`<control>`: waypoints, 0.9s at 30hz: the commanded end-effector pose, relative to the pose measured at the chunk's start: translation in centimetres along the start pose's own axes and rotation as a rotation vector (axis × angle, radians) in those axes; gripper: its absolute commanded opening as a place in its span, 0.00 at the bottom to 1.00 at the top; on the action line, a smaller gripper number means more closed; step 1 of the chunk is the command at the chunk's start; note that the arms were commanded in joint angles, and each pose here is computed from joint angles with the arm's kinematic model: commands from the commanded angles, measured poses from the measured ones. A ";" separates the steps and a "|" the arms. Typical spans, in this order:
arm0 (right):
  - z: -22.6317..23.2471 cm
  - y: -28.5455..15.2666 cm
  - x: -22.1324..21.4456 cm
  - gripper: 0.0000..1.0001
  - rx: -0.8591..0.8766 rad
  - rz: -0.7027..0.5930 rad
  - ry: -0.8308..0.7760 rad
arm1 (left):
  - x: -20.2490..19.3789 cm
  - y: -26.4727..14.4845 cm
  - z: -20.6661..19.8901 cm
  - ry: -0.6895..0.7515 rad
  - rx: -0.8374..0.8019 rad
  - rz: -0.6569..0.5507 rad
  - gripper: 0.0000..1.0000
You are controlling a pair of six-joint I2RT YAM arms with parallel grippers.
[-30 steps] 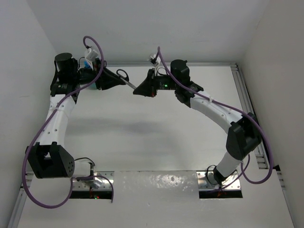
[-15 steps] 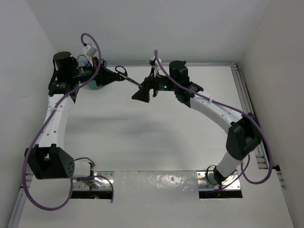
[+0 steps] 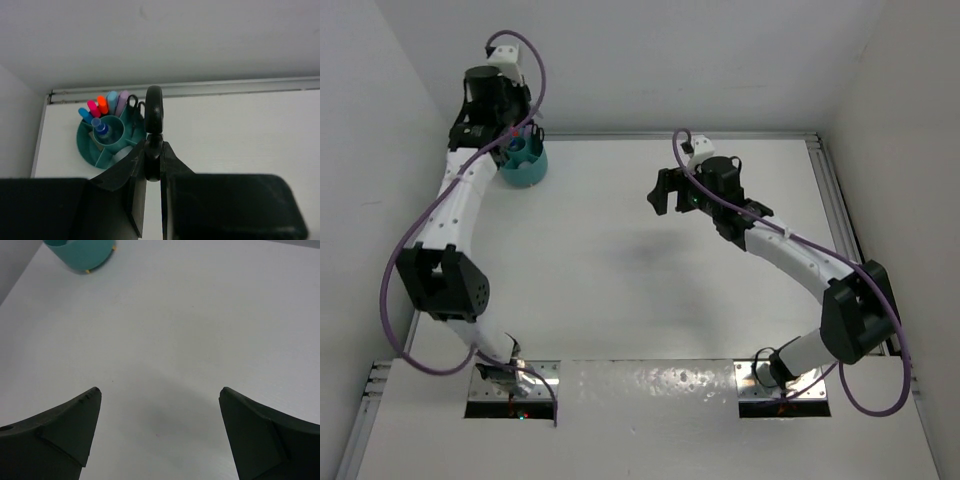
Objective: Sort the stationery into containers
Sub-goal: Place the scissors in the storage box.
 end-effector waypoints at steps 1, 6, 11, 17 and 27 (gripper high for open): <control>-1.0 0.1 0.0 0.99 -0.089 -0.017 -0.016 | -1.2 2.9 2.2 0.036 0.223 -0.008 0.00; -1.9 0.6 -1.7 0.99 -0.167 0.040 -0.022 | -3.1 6.1 2.5 0.072 0.304 -0.007 0.00; -2.1 0.9 -2.9 0.99 -0.192 0.086 -0.047 | -5.1 8.2 4.2 0.078 0.385 0.005 0.00; -2.4 0.8 -4.4 0.99 -0.209 0.131 -0.060 | -6.6 10.1 4.5 0.078 0.386 0.021 0.00; -3.0 0.0 -5.3 0.99 -0.246 0.159 -0.076 | -7.3 13.0 5.6 0.056 0.371 0.019 0.00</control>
Point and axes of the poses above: each gripper's point midway between its finger pads, its own y axis out along the fingers, its own z axis along the line the jaws close on, x = y × z, the point moved 2 cm from there along -y, back along the fingers, and after that the axes turned 12 degrees about -y, right-handed, at the moved point
